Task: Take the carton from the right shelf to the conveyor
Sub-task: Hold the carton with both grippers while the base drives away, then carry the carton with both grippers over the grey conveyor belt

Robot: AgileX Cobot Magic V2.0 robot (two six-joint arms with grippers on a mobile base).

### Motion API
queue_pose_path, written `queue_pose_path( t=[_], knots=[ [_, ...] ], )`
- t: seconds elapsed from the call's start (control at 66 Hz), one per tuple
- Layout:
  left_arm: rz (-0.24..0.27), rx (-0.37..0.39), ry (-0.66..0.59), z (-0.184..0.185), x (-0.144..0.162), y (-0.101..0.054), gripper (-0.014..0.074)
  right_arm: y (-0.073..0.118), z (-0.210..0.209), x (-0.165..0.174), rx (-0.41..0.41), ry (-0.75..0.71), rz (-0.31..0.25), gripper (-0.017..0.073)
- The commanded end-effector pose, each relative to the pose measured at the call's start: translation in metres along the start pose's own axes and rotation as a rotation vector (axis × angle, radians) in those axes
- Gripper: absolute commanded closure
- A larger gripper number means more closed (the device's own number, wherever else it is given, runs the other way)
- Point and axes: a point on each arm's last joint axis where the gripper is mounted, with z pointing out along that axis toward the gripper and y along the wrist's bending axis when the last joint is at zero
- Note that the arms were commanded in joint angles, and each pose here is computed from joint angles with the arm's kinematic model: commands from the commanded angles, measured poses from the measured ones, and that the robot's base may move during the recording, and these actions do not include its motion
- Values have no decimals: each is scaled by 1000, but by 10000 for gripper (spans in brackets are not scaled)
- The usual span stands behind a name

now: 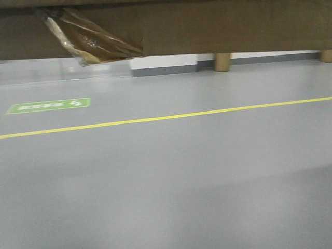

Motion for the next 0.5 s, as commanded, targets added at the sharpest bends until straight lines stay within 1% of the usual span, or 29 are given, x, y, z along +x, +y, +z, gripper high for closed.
queue_pose_path(
  t=[0.0,0.303,0.485],
  knots=[
    [0,48,-40,-7,-2,-4,610,2,-7,-10,-27,-124,-5,627],
    [2,41,-44,-7,-2,-4,610,3,-8,-17,-40,-194,-4,627],
    [21,-8,-61,-7,-4,1,610,4,-8,-19,-44,-221,-3,627]
  ],
)
